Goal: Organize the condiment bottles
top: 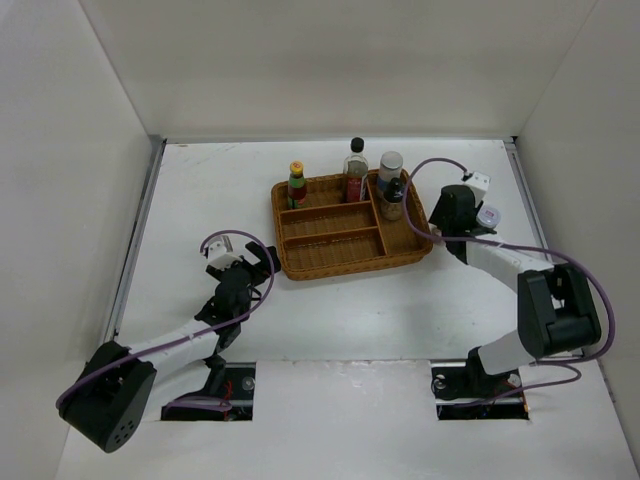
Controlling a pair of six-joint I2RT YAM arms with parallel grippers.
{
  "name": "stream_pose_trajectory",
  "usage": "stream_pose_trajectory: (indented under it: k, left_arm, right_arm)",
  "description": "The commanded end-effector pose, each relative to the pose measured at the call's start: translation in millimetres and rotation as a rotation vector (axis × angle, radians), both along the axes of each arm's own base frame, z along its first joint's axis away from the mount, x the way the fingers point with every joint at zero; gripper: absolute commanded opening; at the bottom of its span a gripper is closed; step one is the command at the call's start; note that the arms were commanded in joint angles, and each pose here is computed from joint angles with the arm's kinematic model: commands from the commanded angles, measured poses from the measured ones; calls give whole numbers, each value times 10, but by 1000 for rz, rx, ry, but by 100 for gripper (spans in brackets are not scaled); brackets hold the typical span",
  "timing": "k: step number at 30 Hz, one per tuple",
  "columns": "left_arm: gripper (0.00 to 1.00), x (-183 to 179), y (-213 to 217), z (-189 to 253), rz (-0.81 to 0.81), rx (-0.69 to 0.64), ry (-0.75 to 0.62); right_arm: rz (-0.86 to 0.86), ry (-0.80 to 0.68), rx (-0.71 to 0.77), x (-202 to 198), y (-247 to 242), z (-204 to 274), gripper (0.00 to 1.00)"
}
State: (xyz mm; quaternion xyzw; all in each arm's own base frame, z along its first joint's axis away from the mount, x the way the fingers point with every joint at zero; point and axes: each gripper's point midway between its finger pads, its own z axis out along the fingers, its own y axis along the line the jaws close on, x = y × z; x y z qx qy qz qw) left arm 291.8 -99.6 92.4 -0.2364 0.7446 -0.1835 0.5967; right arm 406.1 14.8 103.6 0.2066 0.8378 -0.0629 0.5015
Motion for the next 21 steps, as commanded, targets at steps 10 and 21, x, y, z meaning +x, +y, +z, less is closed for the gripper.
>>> stream_pose_trajectory:
  k: [10,21]
  left_arm:
    - [100,83,-52,228,-1,-50,-68]
    - [100,88,-60,218,-2,-47,-64]
  right_arm:
    - [10,-313,-21,12,212,1214,48]
    - [263,-284,87,67,1254,1076,48]
